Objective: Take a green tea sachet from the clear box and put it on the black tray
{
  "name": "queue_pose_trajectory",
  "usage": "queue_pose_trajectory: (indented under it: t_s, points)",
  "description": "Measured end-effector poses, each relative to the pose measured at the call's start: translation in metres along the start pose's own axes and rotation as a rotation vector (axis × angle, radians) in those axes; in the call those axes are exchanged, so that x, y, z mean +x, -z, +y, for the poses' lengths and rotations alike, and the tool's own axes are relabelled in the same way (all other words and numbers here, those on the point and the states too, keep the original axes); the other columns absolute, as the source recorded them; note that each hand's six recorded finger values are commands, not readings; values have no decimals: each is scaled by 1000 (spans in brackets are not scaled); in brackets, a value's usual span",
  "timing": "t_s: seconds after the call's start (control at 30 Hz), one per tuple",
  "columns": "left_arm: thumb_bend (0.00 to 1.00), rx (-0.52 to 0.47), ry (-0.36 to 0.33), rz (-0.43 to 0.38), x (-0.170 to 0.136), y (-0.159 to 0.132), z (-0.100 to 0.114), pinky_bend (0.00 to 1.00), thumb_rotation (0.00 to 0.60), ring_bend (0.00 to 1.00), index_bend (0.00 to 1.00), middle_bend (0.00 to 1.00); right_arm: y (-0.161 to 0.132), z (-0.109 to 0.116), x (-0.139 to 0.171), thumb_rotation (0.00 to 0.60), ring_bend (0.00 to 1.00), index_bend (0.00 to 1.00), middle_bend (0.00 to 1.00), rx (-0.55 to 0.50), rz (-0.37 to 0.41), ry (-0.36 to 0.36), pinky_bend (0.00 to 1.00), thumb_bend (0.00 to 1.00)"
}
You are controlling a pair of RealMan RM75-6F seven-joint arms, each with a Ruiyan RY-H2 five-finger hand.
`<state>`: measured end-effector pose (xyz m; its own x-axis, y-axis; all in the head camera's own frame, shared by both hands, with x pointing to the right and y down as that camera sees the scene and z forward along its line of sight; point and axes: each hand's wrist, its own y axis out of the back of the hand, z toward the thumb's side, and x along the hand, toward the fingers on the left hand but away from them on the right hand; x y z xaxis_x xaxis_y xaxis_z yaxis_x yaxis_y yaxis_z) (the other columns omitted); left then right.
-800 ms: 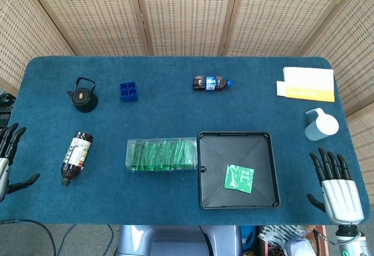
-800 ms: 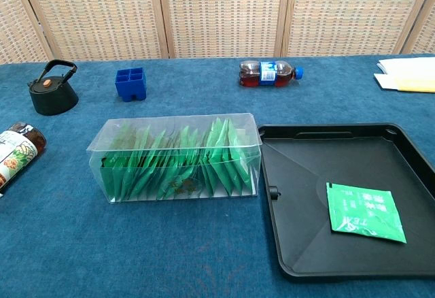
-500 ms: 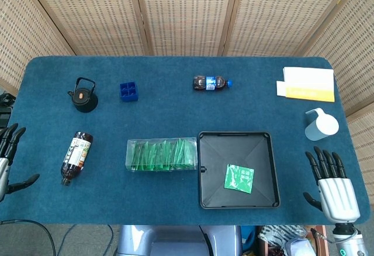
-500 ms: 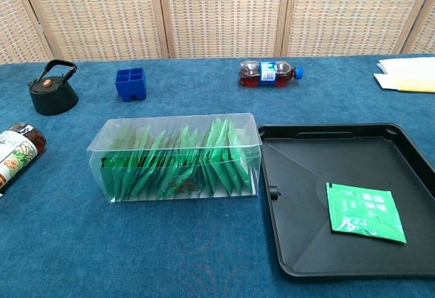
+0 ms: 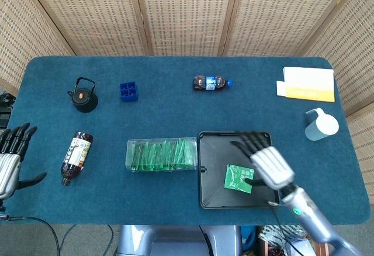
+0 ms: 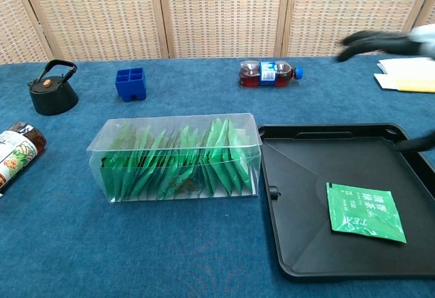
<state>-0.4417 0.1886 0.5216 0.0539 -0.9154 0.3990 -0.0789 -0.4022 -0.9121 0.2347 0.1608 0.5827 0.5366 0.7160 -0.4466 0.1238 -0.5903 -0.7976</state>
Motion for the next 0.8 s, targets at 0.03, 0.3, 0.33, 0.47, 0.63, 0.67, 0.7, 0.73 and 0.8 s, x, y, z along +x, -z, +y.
queue_pose_trajectory:
  t_s: [0.03, 0.3, 0.33, 0.47, 0.63, 0.67, 0.7, 0.73, 0.8]
  points:
    - [29, 0, 0, 2, 1, 0, 0, 0, 600, 0, 0, 0, -8, -3, -12, 600, 0, 176, 0, -7, 24, -17, 0, 94]
    - [29, -4, 19, 3, 6, 2, -6, 0, 600, 0, 0, 0, -62, -28, -84, 600, 0, 199, 0, -38, 110, -103, 0, 187]
    - [29, -4, 21, 3, 6, 2, -7, 0, 600, 0, 0, 0, -67, -30, -90, 600, 0, 201, 0, -38, 111, -109, 0, 189]
    - [29, -4, 25, 8, 7, 3, -8, 0, 600, 0, 0, 0, -82, -40, -112, 600, 0, 207, 0, -45, 95, -131, 0, 195]
    - [30, -8, 28, 15, 8, 5, -8, 0, 600, 0, 0, 0, -102, -48, -136, 600, 0, 207, 0, -40, 78, -149, 0, 198]
    - [30, -9, 29, 16, 8, 5, -8, 0, 600, 0, 0, 0, -106, -50, -140, 600, 0, 207, 0, -44, 71, -151, 0, 198]
    - [30, -11, 30, 17, 8, 5, -8, 0, 600, 0, 0, 0, -109, -51, -142, 600, 0, 207, 0, -47, 68, -153, 0, 198]
    - [30, -12, 31, 18, 9, 6, -8, 0, 600, 0, 0, 0, -112, -53, -145, 600, 0, 207, 0, -48, 65, -155, 0, 198]
    - [30, -15, 31, 19, 9, 6, -8, 0, 600, 0, 0, 0, -119, -55, -150, 600, 0, 208, 0, -46, 60, -156, 0, 203]
